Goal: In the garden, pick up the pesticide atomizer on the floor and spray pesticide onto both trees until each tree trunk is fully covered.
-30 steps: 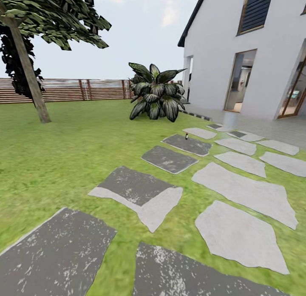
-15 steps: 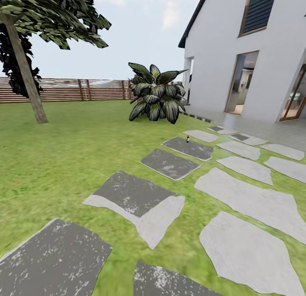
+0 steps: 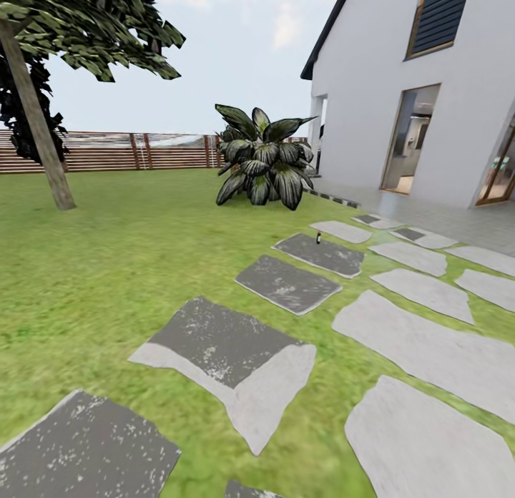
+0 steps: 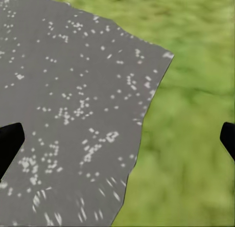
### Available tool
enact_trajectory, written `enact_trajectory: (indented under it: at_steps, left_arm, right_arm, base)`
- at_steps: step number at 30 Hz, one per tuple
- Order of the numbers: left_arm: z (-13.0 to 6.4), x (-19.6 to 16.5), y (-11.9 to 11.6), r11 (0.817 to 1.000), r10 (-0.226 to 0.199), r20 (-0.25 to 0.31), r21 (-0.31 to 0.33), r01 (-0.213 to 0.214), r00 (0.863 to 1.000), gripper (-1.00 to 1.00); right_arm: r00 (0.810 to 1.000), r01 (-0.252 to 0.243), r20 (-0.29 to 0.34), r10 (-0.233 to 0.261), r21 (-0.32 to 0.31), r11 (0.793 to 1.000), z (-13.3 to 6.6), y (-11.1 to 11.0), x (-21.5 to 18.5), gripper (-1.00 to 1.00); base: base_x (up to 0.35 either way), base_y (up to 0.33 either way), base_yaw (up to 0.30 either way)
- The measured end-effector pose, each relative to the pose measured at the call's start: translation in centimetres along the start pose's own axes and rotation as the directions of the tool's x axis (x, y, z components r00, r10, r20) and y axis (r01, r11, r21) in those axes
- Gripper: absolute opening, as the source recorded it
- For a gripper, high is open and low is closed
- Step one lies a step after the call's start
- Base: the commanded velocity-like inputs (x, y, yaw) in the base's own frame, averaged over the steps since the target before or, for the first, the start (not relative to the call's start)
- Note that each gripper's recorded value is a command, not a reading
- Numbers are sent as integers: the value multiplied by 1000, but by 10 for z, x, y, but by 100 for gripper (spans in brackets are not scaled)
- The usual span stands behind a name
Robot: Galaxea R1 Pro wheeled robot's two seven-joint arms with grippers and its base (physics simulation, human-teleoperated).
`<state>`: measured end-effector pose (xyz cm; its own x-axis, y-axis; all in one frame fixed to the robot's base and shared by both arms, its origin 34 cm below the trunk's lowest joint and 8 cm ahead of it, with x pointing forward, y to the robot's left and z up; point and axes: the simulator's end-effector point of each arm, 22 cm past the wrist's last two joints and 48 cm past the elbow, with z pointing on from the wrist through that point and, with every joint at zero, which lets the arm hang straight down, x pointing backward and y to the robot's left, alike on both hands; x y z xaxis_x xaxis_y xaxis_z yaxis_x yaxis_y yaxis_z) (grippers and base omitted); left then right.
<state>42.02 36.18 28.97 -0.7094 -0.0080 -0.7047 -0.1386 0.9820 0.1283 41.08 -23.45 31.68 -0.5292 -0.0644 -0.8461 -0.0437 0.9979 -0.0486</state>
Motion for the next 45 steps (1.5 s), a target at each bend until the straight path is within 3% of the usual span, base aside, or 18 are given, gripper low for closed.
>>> enact_trajectory:
  at_steps: [35,45]
  left_arm:
    - [0,0,0,1000,1,2,1,-1,1000,100]
    - [0,0,0,1000,0,0,0,0,1000,100]
  right_arm:
    - [1000,0,0,0,0,1000,0,0,0,100]
    - [1000,0,0,0,0,1000,0,0,0,100]
  base:
    - [339,0,-1]
    - [339,0,-242]
